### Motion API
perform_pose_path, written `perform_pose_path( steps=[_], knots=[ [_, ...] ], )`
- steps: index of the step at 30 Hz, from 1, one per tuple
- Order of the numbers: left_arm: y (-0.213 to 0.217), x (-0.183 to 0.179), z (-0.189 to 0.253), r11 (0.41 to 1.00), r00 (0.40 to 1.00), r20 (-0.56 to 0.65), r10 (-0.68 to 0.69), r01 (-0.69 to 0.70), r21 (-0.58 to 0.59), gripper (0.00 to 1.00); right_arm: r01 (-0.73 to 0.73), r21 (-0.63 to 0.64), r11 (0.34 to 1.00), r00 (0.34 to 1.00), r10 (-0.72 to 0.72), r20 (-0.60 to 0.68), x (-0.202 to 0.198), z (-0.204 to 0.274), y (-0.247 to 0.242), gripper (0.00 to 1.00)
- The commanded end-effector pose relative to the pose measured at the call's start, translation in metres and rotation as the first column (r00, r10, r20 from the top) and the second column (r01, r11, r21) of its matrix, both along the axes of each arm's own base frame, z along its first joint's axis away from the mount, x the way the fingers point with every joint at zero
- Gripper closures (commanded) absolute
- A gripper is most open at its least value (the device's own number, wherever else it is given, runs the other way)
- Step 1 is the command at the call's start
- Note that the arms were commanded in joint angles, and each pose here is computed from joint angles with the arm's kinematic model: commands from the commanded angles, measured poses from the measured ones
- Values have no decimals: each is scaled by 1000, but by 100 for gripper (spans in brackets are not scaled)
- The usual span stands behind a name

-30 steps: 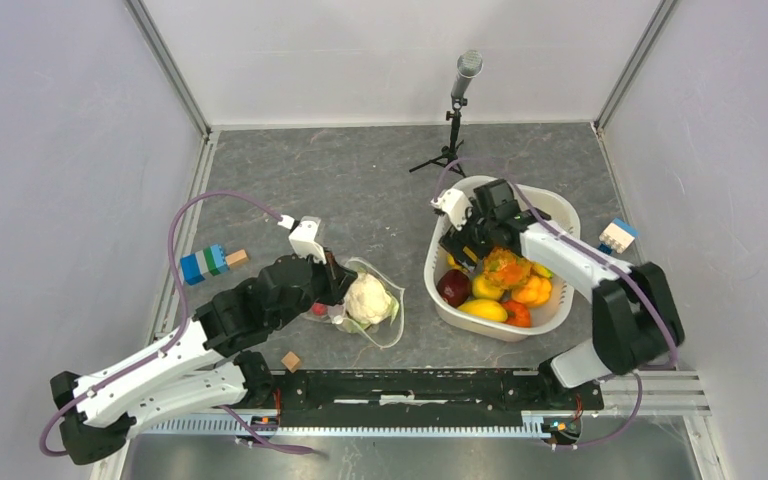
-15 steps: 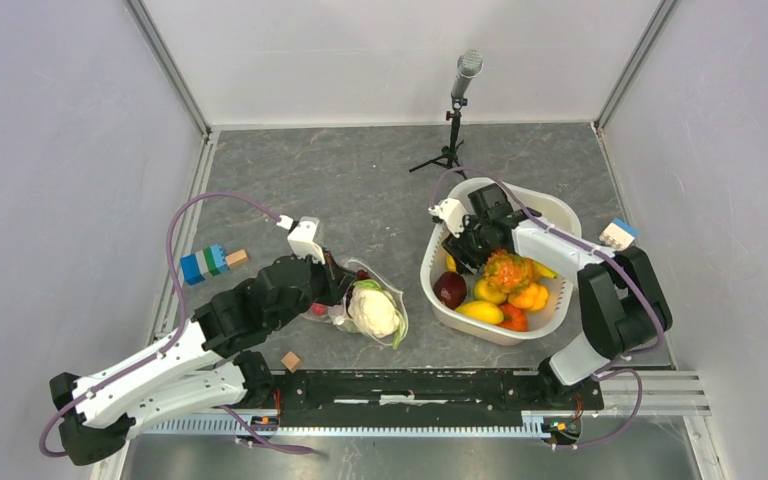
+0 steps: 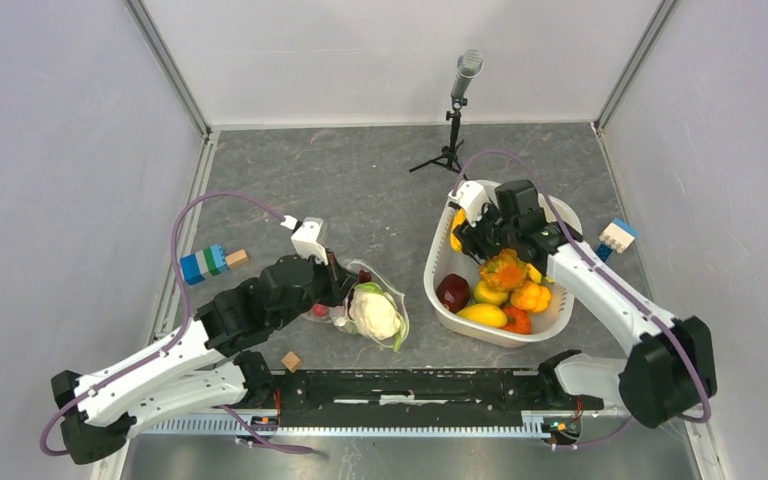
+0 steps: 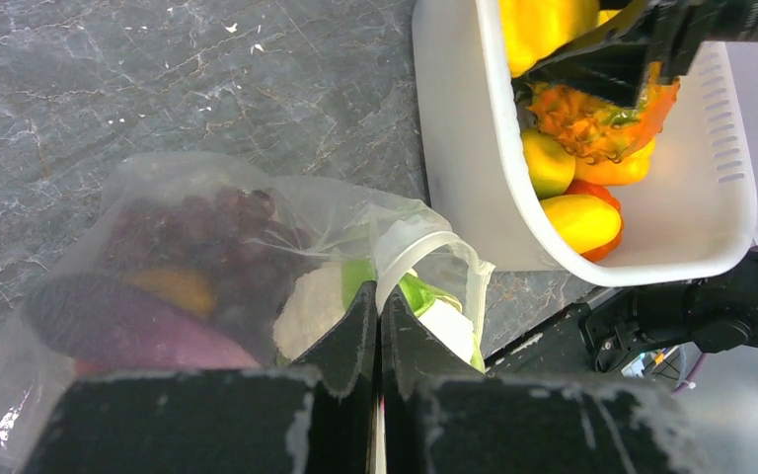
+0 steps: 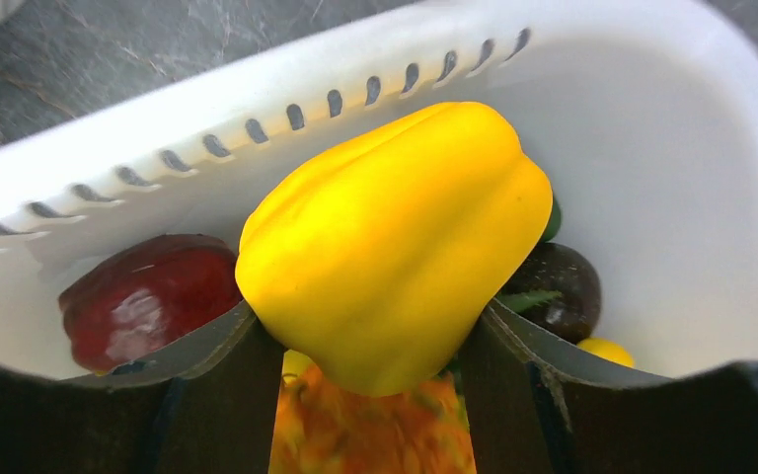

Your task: Place the food in the zip-top bag and seal the zipper

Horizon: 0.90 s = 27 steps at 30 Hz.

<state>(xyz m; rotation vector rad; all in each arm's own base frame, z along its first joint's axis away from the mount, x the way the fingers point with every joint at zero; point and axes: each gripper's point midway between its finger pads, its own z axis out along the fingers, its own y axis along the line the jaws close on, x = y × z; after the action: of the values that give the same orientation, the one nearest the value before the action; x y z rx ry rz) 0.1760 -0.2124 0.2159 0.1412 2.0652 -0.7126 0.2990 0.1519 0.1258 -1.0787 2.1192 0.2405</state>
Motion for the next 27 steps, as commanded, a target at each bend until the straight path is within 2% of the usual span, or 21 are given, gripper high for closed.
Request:
perform_pose_path(
  steps=[1,4,7,9,11,13,14,19,22,27],
  knots=[
    [-5,3,16,999,1000,30,-8,9,-39,98,36,82,996,992,-46,114,5,45,1,70],
    [-7,2,17,999,999,28,-17,18,-41,98,36,136,990,985,-58,163,0,69,2,70],
    [-8,2,19,999,999,30,-24,25,-43,98,-48,263,964,977,-10,215,-17,100,19,71],
    [-9,3,20,999,999,30,-24,25,-43,98,-175,386,906,965,80,250,-38,124,40,71],
    [-10,4,20,999,999,30,-21,22,-41,98,-296,500,814,947,183,263,-67,142,63,71],
    [-10,5,21,999,999,29,-18,19,-40,98,-389,552,738,921,287,265,-98,145,82,71],
    [-10,6,21,999,1000,27,-13,14,-38,98,-425,552,717,905,337,260,-113,141,92,70],
    [-13,8,25,999,1000,25,-5,6,-41,98,-500,506,703,856,489,166,-166,106,135,71],
    [-15,7,28,999,1000,22,-18,19,-40,98,-523,512,681,835,529,148,-183,92,153,72],
    [-17,4,32,998,999,16,-40,40,-49,98,-531,489,692,822,561,99,-189,76,177,72]
  ],
)
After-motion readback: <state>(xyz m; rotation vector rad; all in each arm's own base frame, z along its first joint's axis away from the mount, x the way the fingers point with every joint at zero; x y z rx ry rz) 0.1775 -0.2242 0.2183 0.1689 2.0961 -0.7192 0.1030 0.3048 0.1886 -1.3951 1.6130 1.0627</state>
